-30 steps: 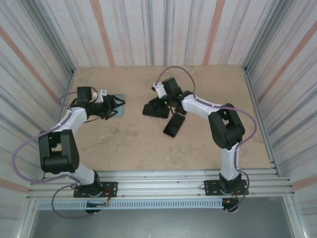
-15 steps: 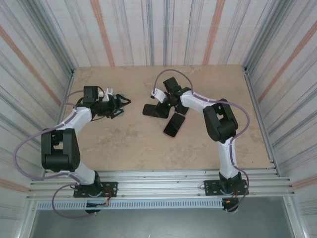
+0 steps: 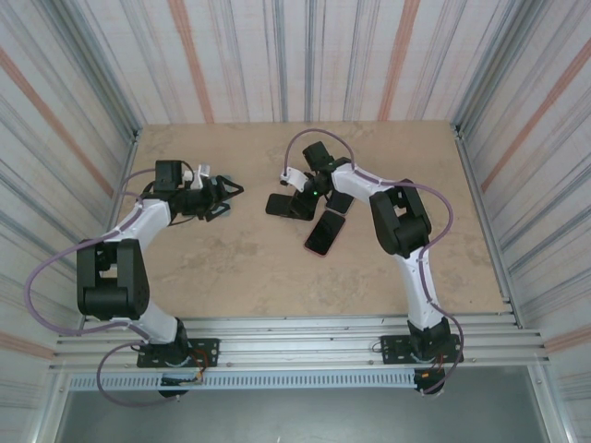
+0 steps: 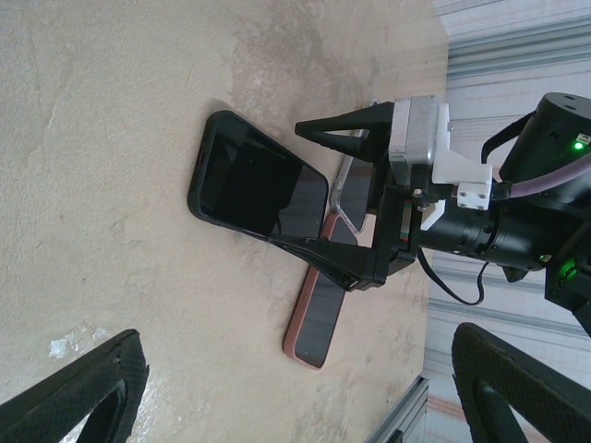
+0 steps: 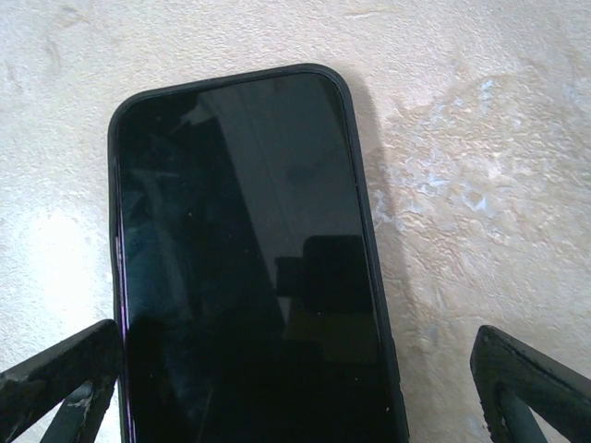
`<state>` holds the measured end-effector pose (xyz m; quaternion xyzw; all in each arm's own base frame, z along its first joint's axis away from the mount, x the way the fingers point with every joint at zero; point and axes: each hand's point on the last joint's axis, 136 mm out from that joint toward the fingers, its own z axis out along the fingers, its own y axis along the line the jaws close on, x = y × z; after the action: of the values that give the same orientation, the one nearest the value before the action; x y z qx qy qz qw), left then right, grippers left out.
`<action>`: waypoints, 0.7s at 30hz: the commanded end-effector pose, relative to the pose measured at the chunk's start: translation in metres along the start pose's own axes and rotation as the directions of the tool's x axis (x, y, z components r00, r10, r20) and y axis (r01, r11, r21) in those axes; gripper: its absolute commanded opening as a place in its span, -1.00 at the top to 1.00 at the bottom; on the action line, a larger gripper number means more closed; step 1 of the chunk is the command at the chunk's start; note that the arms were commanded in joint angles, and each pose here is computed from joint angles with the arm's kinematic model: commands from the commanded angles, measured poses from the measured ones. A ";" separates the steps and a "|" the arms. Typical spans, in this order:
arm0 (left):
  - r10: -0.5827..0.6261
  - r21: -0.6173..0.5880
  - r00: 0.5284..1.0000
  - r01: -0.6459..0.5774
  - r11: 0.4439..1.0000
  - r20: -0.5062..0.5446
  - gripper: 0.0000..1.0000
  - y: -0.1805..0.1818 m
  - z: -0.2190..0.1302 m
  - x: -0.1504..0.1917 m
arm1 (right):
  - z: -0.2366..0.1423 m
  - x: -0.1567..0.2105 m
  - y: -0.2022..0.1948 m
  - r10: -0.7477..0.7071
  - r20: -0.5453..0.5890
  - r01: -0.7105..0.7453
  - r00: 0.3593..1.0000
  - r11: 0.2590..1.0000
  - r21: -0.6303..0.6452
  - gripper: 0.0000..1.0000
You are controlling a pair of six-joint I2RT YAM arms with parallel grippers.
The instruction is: Take the phone out of the phone case
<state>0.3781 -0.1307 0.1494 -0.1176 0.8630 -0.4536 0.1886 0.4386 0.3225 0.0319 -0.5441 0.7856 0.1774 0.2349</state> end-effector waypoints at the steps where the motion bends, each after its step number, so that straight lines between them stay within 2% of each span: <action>1: 0.006 0.010 1.000 -0.006 1.000 -0.017 -0.78 0.002 -0.001 0.004 | 0.005 0.012 0.008 -0.015 -0.036 0.012 0.999 0.998 -0.063 -0.98; 5: 0.005 0.011 1.000 -0.004 1.000 -0.024 -0.78 0.003 -0.001 0.006 | 0.009 0.020 0.009 -0.026 -0.069 0.021 0.997 0.997 -0.076 -0.98; 10: 0.005 0.013 1.000 -0.005 1.000 -0.027 -0.78 0.002 -0.002 0.007 | 0.005 0.017 0.019 -0.014 -0.043 0.009 0.999 0.991 -0.134 -0.98; 21: 0.001 0.009 1.000 -0.001 1.000 -0.030 -0.77 0.004 -0.002 0.008 | 0.021 0.029 0.016 -0.077 -0.138 0.069 0.987 0.996 -0.062 -0.98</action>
<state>0.3761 -0.1316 0.1487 -0.1149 0.8632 -0.4554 0.1850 0.4302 0.3220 0.0254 -0.5770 0.7688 0.1765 0.2116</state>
